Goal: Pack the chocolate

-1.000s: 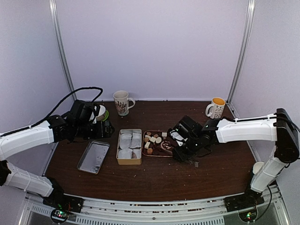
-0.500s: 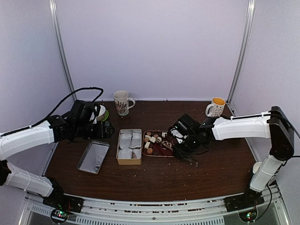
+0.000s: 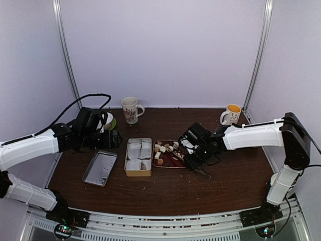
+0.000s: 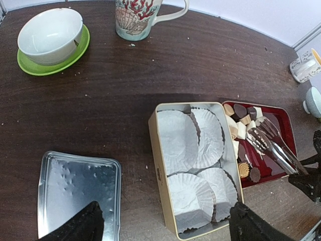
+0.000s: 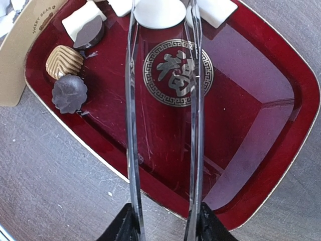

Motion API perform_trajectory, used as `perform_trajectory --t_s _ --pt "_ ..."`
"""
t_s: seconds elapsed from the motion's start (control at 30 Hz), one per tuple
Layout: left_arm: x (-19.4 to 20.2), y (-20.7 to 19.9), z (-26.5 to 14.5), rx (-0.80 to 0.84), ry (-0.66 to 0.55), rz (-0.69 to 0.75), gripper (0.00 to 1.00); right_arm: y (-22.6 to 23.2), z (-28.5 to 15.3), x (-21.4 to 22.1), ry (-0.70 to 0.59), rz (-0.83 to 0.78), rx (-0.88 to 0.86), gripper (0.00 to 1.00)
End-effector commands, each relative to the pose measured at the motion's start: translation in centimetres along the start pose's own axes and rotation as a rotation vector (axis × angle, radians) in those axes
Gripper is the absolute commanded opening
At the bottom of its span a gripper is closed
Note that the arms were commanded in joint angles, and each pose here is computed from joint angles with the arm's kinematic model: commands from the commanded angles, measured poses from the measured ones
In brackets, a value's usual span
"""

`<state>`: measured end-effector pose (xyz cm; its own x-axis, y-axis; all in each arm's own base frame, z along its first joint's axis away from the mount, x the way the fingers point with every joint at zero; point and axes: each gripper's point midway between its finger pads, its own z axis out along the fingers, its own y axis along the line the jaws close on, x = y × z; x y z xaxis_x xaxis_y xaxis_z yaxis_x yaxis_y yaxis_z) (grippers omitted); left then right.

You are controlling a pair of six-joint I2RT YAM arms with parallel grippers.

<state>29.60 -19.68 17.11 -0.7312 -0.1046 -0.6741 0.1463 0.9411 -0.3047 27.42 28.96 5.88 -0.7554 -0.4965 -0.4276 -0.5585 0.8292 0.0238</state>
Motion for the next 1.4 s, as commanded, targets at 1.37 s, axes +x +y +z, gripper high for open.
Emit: perform_trajectory --t_s 1.37 --pt "-0.1 -0.7 0.7 0.058 0.016 -0.019 0.89 7.4 -3.5 -8.3 -0.251 -0.154 -0.195 0.32"
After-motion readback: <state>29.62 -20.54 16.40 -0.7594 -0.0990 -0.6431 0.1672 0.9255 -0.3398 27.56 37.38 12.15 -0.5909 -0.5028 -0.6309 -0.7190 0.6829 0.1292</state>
